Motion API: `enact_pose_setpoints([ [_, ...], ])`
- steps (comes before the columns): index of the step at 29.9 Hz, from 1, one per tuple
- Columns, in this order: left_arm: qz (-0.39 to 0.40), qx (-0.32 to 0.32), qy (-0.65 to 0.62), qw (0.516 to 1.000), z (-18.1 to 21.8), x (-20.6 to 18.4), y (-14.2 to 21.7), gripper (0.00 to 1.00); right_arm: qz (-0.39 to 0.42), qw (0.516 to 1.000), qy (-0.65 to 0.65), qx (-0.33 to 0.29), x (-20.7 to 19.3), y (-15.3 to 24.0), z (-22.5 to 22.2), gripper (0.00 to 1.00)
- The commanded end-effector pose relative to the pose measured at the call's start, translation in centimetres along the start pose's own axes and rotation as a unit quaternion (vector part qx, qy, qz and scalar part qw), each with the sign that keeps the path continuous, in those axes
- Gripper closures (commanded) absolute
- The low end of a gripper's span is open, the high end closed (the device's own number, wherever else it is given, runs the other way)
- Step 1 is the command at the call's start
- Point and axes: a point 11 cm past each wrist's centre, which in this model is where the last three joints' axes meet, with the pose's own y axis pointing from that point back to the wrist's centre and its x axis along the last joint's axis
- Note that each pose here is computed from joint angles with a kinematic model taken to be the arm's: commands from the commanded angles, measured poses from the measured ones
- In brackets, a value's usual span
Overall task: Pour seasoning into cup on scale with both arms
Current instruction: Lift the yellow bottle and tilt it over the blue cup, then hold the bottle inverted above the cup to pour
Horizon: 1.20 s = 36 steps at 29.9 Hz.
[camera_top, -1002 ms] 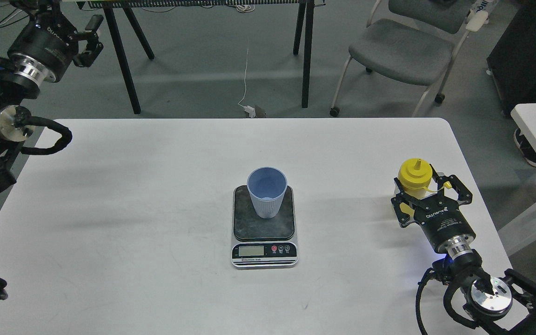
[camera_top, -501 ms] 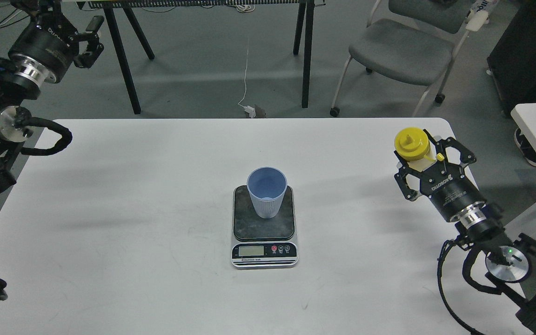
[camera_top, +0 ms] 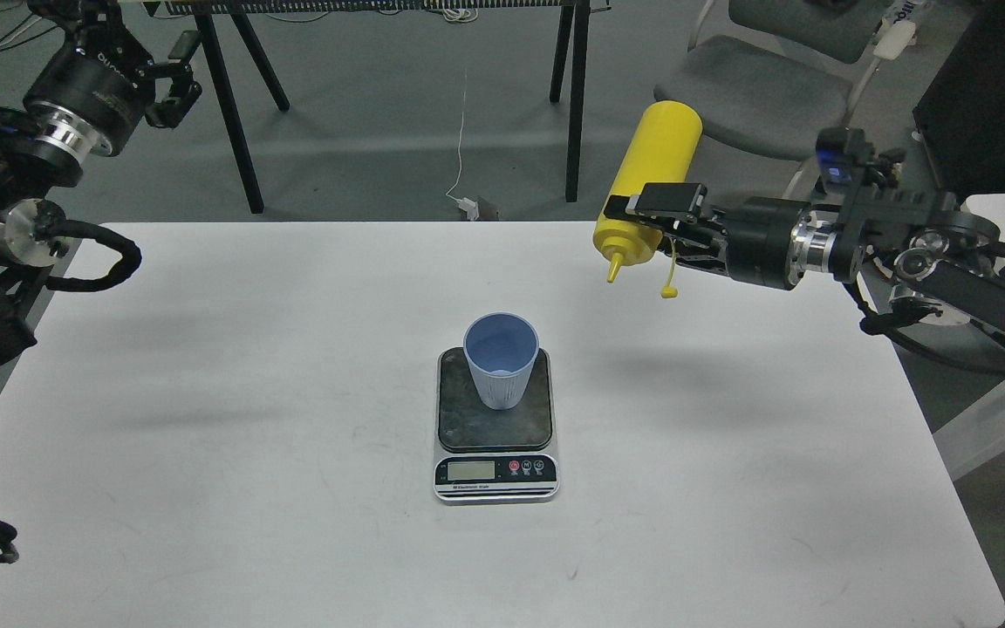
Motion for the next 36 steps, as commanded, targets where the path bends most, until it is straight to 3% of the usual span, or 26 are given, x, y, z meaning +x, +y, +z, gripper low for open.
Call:
enact_pose_setpoints([
  [1,0.0,0.0,0.002,1.0,-0.1,-0.1,0.0,0.03,-0.02,0.992,0.121,-0.025,-0.5,-2.6,-2.2,0.72],
  [13,0.0,0.001,0.004,1.0,-0.3,-0.1,0.0,0.03,-0.066,0.952,0.298,-0.021,-2.6,-7.7,-7.6,0.71],
  [25,0.0,0.002,0.003,1.0,-0.4,-0.1,0.1,0.04,-0.1,0.93,0.353,-0.022,-5.1,-9.5,-7.8,0.71],
  [36,-0.001,0.002,0.004,1.0,-0.5,-0.3,0.0,0.03,-0.087,0.919,0.383,-0.04,-4.6,-10.0,-7.2,0.71],
])
